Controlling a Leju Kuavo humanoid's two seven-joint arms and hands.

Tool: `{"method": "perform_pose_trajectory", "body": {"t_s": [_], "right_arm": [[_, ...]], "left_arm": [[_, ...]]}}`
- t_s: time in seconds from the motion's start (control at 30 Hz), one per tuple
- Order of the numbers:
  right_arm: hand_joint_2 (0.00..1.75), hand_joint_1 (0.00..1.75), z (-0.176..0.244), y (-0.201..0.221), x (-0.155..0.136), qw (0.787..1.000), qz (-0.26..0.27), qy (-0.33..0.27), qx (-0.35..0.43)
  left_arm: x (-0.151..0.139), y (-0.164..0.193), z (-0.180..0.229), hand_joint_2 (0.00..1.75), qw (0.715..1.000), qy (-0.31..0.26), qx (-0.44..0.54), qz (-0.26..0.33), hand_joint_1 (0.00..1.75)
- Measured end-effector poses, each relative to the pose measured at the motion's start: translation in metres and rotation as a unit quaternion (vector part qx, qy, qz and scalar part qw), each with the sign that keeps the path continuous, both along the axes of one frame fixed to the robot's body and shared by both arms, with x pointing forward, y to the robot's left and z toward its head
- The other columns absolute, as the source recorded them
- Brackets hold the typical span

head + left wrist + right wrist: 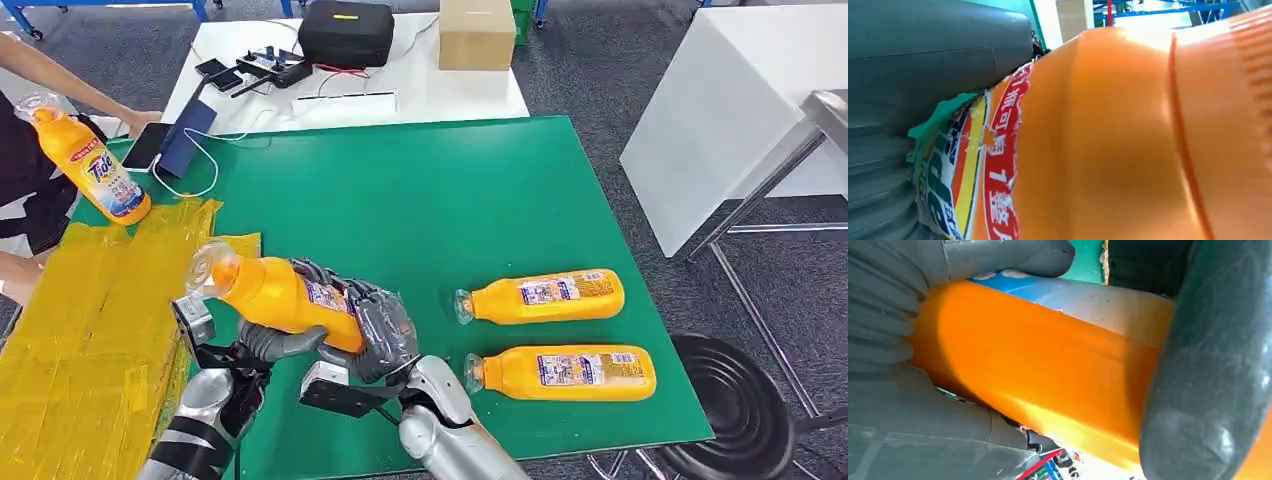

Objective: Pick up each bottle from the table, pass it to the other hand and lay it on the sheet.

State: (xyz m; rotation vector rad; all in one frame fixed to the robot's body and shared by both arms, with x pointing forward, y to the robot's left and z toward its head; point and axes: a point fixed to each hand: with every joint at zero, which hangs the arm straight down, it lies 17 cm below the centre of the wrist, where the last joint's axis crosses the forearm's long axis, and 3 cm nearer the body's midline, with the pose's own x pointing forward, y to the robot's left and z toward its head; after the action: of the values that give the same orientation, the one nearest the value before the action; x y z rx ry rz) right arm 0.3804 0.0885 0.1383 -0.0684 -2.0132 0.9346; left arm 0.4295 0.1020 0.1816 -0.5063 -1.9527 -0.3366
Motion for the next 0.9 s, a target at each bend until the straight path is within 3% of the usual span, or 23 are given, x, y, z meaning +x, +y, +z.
{"method": "perform_pose_trajectory", "body": {"t_s": [0.03, 0.23, 0.9], "right_arm": [[1.75, 0.00, 0.000, 0.000, 0.000, 1.000, -0.001, -0.001, 0.000], [1.75, 0.00, -0.001, -0.003, -0.008, 1.000, -0.006, -0.007, 0.007], [1.75, 0.00, 0.009, -0.006, -0.008, 1.000, -0.009, -0.016, 0.019]], "left_arm": [[0.000, 0.002, 0.002, 1.75, 1.000, -0.002, -0.003, 0.007, 1.75], [0.011, 0.017, 0.031, 1.75, 0.996, -0.038, -0.010, 0.084, 1.75], [0.011, 0.020, 0.050, 1.75, 0.994, -0.059, -0.015, 0.095, 1.75]]}}
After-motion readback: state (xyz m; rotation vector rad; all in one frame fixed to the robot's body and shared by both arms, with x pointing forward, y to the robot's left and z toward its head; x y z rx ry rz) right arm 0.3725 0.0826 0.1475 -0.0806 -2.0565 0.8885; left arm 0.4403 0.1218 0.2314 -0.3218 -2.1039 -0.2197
